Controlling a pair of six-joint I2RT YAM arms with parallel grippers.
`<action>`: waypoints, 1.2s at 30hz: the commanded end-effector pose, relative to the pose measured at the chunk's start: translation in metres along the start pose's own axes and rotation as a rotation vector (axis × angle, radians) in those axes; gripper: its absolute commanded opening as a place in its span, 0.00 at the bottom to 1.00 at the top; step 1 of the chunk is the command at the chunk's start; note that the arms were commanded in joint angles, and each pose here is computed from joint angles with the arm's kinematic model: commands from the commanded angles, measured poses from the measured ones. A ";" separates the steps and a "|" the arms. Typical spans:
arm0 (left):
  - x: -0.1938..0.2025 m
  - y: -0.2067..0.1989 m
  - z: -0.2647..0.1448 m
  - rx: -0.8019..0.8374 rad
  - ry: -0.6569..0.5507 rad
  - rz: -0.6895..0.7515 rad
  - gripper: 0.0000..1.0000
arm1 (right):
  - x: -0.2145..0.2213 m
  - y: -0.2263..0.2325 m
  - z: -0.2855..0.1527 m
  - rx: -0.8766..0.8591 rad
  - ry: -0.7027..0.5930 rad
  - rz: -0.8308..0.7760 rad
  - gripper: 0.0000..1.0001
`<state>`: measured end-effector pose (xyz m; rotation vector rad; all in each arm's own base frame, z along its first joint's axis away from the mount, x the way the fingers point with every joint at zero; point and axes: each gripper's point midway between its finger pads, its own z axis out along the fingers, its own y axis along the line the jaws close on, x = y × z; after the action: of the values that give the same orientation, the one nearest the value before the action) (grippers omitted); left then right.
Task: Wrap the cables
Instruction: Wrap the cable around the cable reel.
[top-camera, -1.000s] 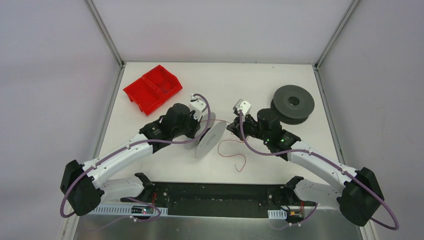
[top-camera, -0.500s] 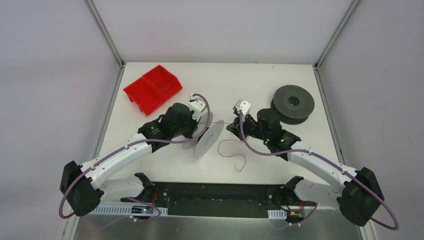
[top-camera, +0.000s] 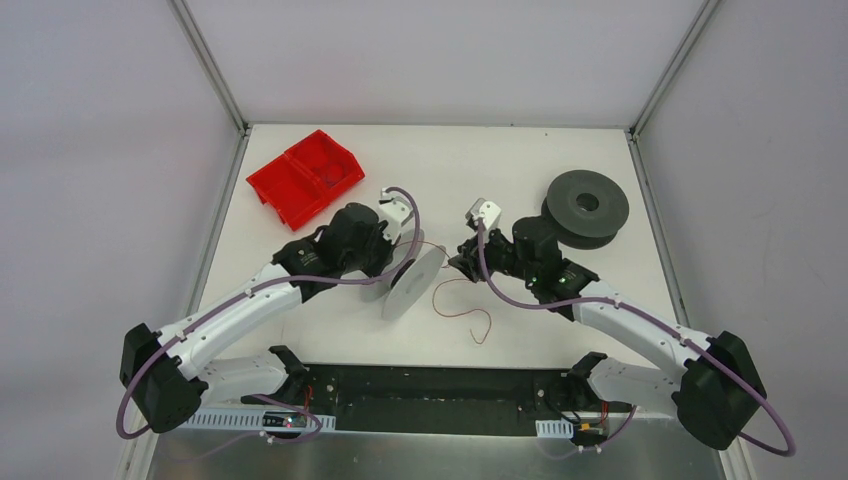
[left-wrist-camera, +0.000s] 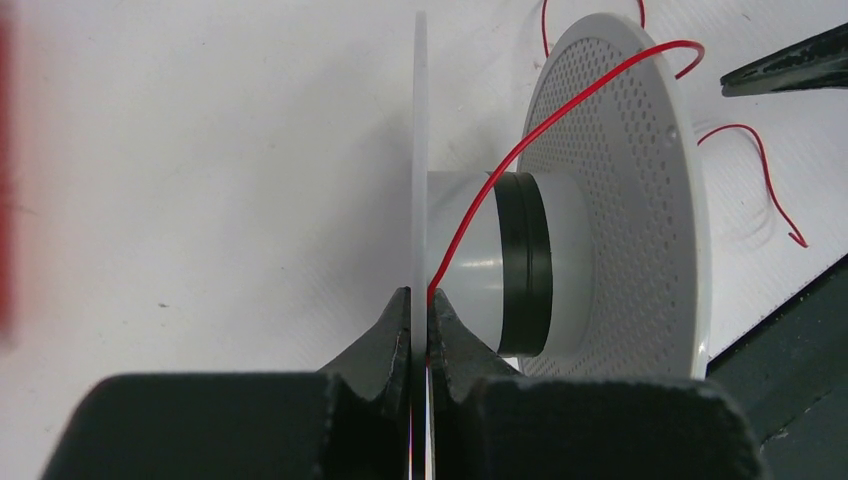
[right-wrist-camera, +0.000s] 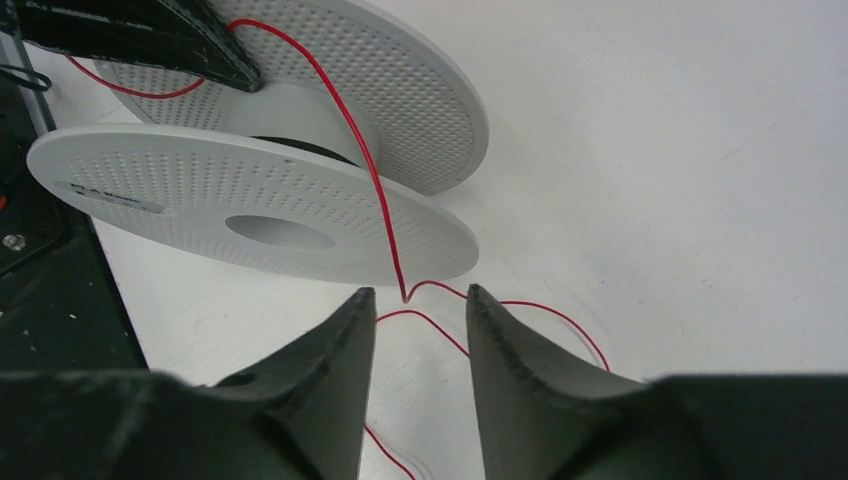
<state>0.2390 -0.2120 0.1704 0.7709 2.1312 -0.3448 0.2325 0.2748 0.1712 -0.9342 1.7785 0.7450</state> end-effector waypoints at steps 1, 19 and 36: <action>-0.041 0.008 -0.025 -0.021 -0.088 -0.065 0.00 | -0.016 0.002 -0.003 -0.007 -0.089 -0.012 0.47; -0.047 0.013 -0.046 -0.033 -0.100 -0.087 0.00 | -0.057 0.022 -0.008 -0.104 -0.278 -0.003 0.63; -0.021 0.018 -0.008 -0.073 0.047 -0.086 0.08 | -0.046 0.000 -0.011 0.026 -0.246 0.015 0.61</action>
<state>0.2475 -0.2030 0.1775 0.7019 2.2619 -0.2804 0.2254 0.2805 0.1982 -0.8404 1.6132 0.8528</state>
